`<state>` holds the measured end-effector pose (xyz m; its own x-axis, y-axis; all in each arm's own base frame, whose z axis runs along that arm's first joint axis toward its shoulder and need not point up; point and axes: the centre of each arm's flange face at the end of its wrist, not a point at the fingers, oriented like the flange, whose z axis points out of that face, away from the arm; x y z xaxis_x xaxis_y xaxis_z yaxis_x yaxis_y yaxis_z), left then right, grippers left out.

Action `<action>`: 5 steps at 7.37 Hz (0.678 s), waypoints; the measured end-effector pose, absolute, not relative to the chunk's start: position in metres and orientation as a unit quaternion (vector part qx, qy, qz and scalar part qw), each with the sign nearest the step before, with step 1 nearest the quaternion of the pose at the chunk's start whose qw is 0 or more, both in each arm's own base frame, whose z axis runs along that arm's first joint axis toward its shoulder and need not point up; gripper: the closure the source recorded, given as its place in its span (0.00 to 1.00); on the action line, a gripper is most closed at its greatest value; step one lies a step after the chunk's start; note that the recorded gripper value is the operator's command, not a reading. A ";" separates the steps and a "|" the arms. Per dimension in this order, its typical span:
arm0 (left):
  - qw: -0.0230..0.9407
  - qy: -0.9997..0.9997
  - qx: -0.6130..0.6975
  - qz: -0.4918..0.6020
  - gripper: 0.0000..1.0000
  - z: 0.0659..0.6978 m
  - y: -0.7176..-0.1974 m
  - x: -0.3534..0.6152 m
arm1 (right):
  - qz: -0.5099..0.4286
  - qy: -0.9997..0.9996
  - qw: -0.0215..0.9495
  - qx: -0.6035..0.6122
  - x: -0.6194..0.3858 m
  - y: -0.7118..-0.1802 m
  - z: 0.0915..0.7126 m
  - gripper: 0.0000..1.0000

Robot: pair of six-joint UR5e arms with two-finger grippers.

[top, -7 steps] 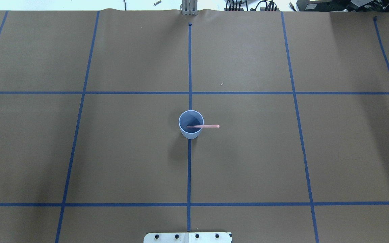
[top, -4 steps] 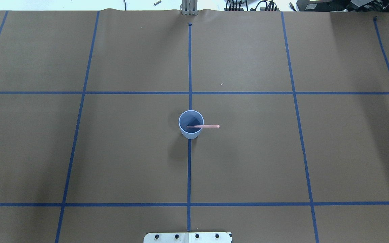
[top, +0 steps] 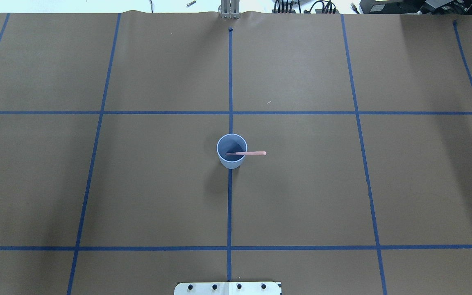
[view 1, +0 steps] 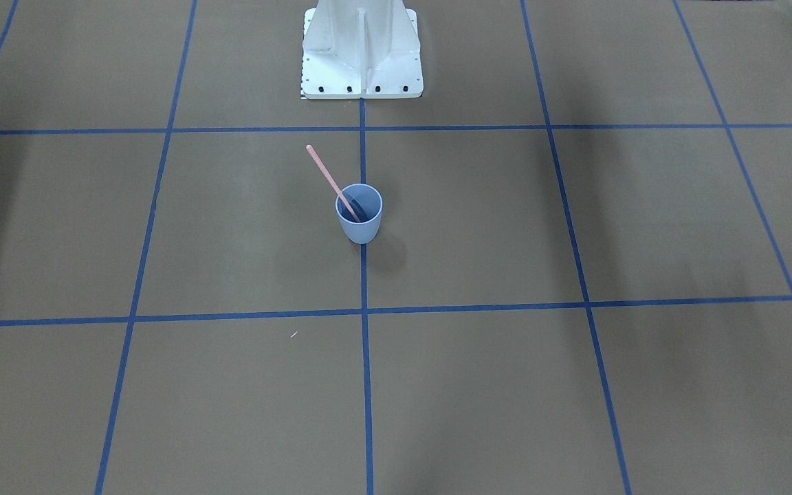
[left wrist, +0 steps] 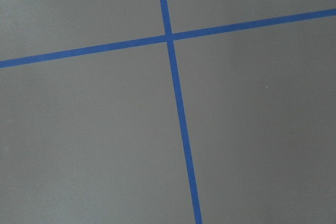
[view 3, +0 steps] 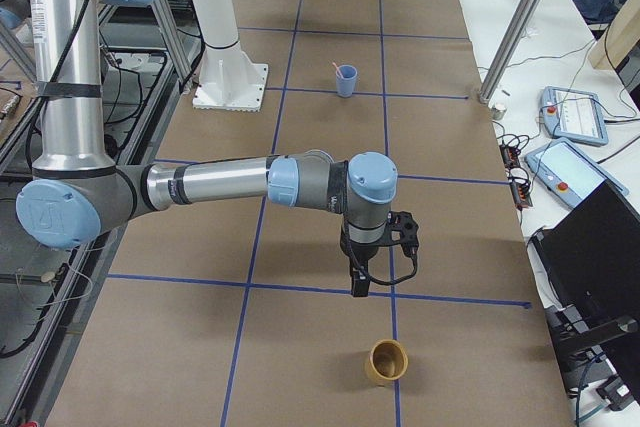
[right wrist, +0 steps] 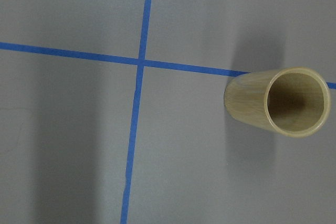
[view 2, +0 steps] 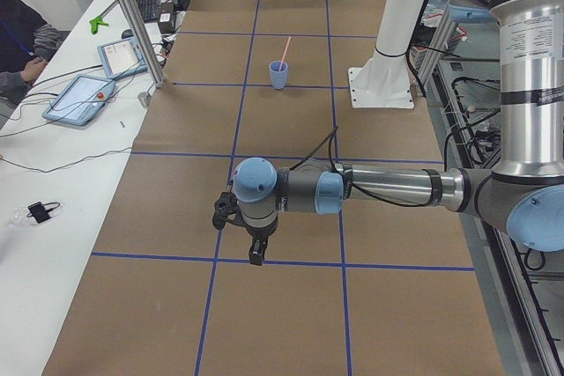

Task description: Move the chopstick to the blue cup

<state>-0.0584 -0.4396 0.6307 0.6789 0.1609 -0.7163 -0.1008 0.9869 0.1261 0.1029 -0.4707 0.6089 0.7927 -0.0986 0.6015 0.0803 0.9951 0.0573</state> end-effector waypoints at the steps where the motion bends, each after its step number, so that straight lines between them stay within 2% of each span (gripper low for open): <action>1: 0.915 0.394 0.038 0.071 0.01 0.631 -0.439 -0.058 | -0.047 -0.319 0.947 0.014 0.103 -0.471 0.609 0.00; 5: 0.916 0.394 0.037 0.071 0.01 0.633 -0.438 -0.059 | -0.048 -0.320 0.946 0.015 0.103 -0.471 0.609 0.00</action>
<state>-0.0590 -0.4381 0.6326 0.6790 0.1583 -0.7168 -0.1004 0.9873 0.1229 0.1027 -0.4705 0.6089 0.7909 -0.0997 0.6038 0.0811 0.9950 0.0582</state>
